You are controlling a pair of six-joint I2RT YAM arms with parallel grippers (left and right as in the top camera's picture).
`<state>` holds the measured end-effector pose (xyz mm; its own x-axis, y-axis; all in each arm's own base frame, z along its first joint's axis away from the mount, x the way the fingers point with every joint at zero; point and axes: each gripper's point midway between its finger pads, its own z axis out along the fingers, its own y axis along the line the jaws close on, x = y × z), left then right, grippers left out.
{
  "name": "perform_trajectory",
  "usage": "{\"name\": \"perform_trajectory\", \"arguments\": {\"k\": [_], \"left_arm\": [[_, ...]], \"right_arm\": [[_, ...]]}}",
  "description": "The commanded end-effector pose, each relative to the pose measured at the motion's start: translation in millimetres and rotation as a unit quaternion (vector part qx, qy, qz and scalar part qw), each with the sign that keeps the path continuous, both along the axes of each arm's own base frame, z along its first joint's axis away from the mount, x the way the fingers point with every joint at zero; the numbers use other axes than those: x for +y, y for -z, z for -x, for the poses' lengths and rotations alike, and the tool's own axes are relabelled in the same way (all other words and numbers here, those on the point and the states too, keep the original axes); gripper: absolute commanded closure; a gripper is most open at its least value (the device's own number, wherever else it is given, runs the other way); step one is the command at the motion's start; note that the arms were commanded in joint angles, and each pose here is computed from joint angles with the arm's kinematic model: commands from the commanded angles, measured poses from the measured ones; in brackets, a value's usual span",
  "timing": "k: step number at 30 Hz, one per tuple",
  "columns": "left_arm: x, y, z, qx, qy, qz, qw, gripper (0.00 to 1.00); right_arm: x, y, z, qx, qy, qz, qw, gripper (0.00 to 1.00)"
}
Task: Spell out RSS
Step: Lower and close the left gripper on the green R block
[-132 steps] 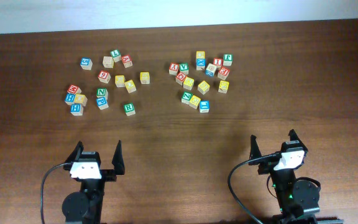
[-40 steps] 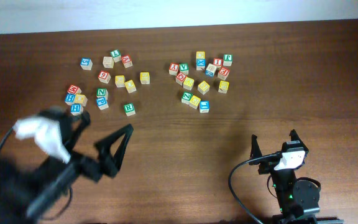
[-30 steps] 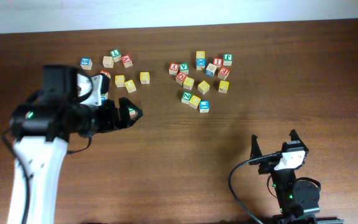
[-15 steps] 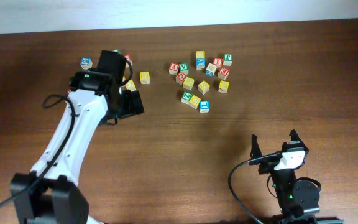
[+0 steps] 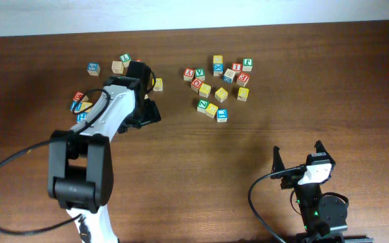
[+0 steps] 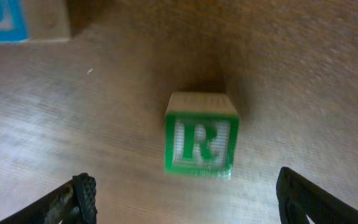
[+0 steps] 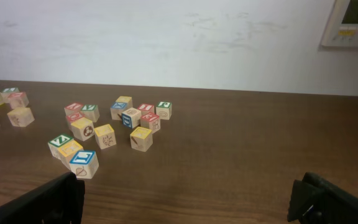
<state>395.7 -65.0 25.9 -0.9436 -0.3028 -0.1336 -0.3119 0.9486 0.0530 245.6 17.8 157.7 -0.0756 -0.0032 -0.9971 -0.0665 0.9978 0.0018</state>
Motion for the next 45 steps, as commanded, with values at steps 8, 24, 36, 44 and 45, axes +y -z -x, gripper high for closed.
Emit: {"name": "perform_trajectory", "arguments": {"k": [8,24,36,44,45], "left_arm": [[-3.8,18.0,-25.9,-0.032,0.025,-0.004,0.999,0.29],[-8.7,51.9,-16.5,0.011,0.022,0.023,0.999,0.61],[-4.5,45.4,-17.5,0.017,0.014,0.033,0.999,0.78],[-5.2,11.1,-20.2,0.036,0.029,0.029,0.999,0.81],[-5.1,5.5,-18.8,0.04,0.032,0.029,0.998,0.81]], "right_arm": [[-4.4,1.9,0.0,0.001,0.011,-0.002,1.0,0.02],[-4.3,1.9,0.0,0.001,0.011,-0.002,1.0,0.02],[-4.3,1.9,0.0,0.001,0.011,-0.002,1.0,0.01],[-4.4,1.9,0.0,0.001,0.011,-0.002,1.0,0.02],[-4.3,1.9,0.0,0.001,0.011,-0.002,1.0,0.02]]}}
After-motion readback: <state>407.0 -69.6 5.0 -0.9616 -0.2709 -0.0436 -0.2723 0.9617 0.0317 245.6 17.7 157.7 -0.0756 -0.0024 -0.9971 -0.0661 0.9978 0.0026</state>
